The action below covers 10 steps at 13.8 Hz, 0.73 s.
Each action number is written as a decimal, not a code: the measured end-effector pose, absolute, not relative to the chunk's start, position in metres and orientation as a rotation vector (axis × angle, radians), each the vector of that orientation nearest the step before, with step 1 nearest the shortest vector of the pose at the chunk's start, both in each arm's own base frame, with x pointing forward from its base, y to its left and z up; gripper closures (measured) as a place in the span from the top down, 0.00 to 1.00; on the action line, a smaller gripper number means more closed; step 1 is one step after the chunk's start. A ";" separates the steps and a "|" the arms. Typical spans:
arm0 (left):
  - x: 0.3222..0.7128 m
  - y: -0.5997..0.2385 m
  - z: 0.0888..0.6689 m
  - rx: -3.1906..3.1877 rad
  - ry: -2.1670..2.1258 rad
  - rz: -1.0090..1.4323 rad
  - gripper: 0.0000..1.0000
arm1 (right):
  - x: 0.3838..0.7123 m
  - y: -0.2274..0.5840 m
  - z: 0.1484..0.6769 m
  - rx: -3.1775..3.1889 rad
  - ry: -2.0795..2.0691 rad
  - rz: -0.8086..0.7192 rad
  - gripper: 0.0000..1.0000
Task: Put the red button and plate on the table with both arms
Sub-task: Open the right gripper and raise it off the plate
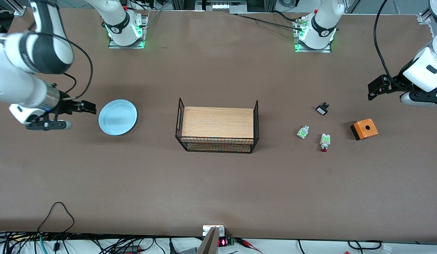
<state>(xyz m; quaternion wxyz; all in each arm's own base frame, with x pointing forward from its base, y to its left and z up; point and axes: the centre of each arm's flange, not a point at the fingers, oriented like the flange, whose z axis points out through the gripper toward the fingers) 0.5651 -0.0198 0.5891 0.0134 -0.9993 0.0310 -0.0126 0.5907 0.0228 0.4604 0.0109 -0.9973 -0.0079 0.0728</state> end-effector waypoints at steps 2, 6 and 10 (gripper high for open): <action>0.565 -0.020 0.589 -3.113 0.097 -0.039 1.00 | 0.593 0.019 0.501 -3.111 -0.018 0.226 1.00; 0.565 -0.019 0.589 -3.113 0.096 -0.039 1.00 | 0.595 0.005 0.562 -3.134 0.008 0.141 1.00; 0.565 -0.019 0.589 -3.113 0.096 -0.039 1.00 | 0.589 -0.027 0.603 -3.167 0.079 0.028 1.00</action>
